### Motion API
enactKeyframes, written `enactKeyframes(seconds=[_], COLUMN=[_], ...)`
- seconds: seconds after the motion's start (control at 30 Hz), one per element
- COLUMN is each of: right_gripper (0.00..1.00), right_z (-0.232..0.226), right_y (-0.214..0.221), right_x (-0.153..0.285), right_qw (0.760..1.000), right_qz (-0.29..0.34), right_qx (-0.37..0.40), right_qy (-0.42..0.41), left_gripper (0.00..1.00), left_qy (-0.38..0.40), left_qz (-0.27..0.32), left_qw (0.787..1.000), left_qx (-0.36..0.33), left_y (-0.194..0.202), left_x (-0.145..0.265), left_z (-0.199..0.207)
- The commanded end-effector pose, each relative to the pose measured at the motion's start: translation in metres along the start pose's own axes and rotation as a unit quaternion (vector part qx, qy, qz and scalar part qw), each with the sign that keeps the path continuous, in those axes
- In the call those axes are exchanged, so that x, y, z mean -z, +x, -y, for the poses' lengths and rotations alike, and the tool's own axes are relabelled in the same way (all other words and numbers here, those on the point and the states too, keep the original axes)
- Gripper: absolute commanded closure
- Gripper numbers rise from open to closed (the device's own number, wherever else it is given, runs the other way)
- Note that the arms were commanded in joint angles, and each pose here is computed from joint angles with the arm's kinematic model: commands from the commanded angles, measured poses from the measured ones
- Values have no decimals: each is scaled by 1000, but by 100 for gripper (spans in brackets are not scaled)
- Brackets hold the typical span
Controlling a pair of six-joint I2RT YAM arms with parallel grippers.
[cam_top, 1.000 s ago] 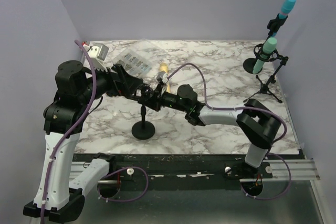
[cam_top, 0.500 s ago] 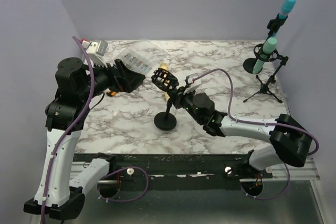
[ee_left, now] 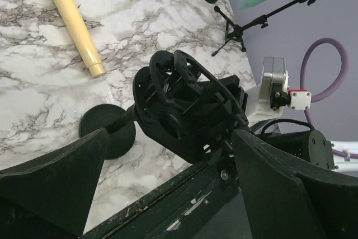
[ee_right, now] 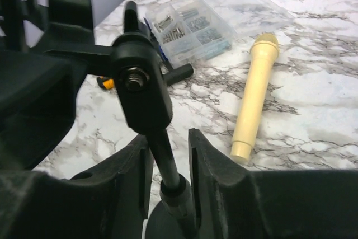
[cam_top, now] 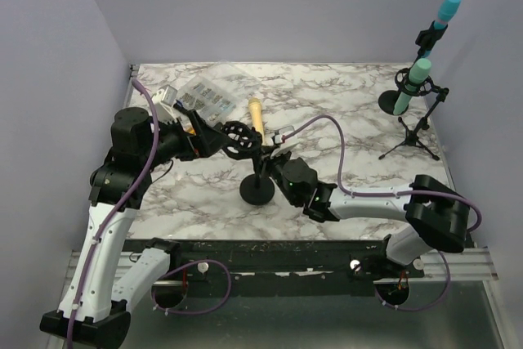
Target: Remove the microphone from the stand
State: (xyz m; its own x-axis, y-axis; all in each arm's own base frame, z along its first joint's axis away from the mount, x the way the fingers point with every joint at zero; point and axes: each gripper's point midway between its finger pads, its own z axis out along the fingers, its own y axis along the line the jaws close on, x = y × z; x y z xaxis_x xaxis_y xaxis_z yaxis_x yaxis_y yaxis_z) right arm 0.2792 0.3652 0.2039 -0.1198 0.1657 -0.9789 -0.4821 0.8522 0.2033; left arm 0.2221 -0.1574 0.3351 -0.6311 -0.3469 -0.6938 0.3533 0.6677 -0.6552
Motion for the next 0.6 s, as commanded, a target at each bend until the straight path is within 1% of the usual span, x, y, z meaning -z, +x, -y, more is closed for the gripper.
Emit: enactKeyframes(seconds=[0.0,0.1,0.17,0.23,0.37,0.4,0.47,0.57], right_gripper=[59,45,36,29,9,5,0,0], right_z=[9,12,10,9,9,11,15,15], right_y=[10,11,11,14,27,30,33,32], right_x=[2,8,13,20,37,42,52,68], right_qw=[999,998,997,996,990,989,987,984], right_qz=[-32,-52,-69,-91,-135,-143,-153,-169], right_qx=[1,-1,2,7,27,33,33,36], right_qy=[29,35,26,16,-9,-14,-19,-45], left_gripper=[6,6,6,6,3,3,2,1], left_qy=[-3,-1,6,11,9,7,4,-2], left_qz=[30,31,32,33,39,40,40,43], left_qw=[999,1000,999,999,999,999,999,999], left_qx=[10,5,2,0,-13,-14,-18,-25], left_y=[-4,-6,-7,-7,-11,-11,-11,-12], left_x=[2,1,1,1,5,5,6,8], left_z=[-1,0,2,4,6,6,5,4])
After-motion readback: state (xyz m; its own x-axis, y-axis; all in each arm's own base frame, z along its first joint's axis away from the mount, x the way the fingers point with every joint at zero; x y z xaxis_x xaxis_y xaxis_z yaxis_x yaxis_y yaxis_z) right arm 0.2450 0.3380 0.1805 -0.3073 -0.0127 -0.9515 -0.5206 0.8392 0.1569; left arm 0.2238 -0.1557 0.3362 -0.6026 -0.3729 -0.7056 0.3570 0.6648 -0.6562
